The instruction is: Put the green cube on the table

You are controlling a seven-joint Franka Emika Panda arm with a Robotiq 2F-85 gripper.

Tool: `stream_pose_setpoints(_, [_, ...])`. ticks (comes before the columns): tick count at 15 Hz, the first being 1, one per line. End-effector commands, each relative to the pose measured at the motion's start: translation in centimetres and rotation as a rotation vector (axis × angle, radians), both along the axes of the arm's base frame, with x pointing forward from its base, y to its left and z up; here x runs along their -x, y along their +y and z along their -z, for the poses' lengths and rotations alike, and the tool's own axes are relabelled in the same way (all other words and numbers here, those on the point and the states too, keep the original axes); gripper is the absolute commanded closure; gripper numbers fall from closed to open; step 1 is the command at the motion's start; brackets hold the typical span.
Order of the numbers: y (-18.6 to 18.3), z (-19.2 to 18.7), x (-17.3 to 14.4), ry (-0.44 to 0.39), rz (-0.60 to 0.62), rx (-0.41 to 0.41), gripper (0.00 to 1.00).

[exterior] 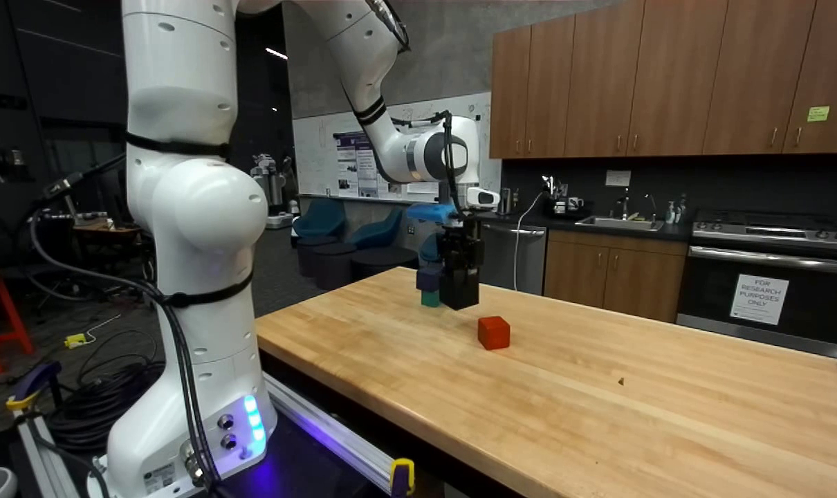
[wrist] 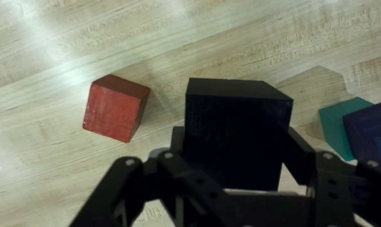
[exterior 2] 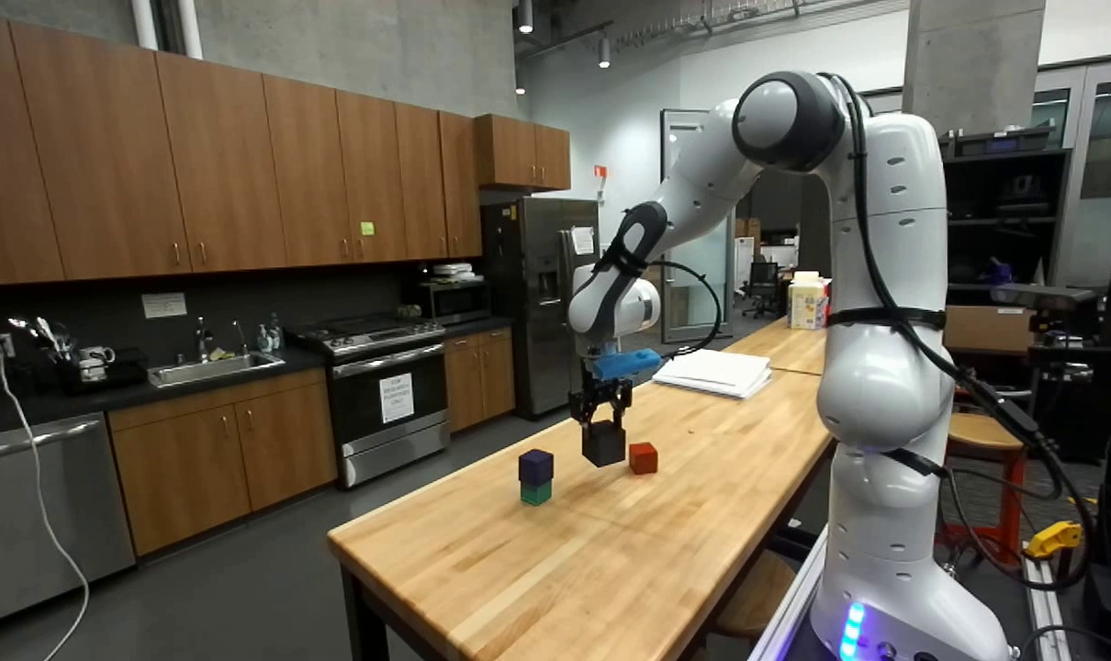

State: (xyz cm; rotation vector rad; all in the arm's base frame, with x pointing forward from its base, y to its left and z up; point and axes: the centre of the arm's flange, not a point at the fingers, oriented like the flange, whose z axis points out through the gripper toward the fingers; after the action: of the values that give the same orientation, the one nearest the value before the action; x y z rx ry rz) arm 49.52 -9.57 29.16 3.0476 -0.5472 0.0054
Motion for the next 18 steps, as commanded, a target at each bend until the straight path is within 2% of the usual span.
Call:
stream_pose_setpoints(1, [-0.7, -2.8, 1.3, -0.004, 0.078, 0.012, 0.51])
stream_pose_setpoints(11, [-3.8, -4.3, 2.8, 0.03, 0.26, 0.019, 0.51])
stream_pose_setpoints(18, [-5.3, -4.5, 4.0, 0.037, 0.337, 0.024, 0.51])
